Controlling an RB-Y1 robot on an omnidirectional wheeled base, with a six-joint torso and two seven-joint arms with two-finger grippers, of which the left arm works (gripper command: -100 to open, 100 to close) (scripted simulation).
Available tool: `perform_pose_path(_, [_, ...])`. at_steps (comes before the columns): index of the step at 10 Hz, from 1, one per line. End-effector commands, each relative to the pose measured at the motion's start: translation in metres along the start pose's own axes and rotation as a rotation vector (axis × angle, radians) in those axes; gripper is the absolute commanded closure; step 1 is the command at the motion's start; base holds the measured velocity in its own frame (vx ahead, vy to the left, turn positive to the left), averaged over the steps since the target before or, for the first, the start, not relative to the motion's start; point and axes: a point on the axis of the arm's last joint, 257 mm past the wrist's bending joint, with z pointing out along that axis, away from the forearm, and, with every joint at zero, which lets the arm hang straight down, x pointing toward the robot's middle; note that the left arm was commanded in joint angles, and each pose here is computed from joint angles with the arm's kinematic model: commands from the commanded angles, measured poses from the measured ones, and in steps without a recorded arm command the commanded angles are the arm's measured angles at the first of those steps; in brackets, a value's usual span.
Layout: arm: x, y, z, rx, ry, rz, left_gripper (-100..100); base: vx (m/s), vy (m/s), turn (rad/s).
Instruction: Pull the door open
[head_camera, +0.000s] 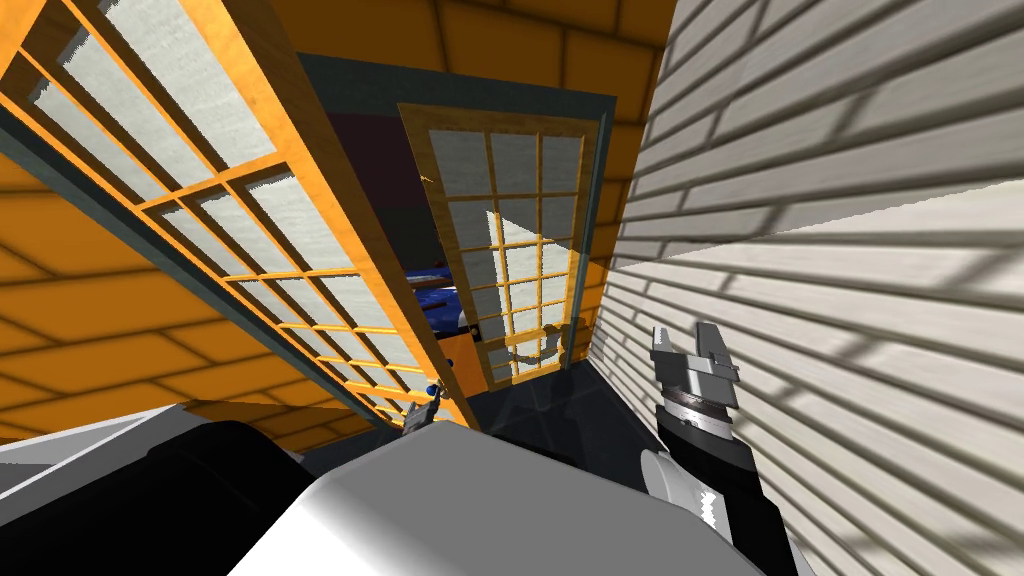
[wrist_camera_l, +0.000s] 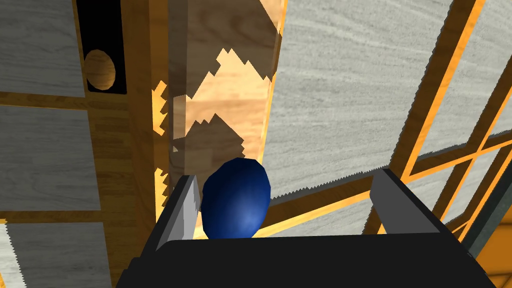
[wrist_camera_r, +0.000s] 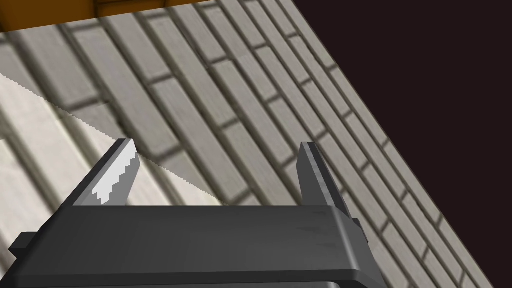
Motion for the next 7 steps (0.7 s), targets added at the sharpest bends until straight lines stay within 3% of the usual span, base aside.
perform_pose_path(1, [0.004,0.025,-0.0040,-0.042,0.032,0.017,100,-0.011,-0.003,-0.004])
perform_pose_path(7, [0.008,0.039,-0.0106,-0.063,0.045,-0.080,100,-0.057,-0.015,0.023])
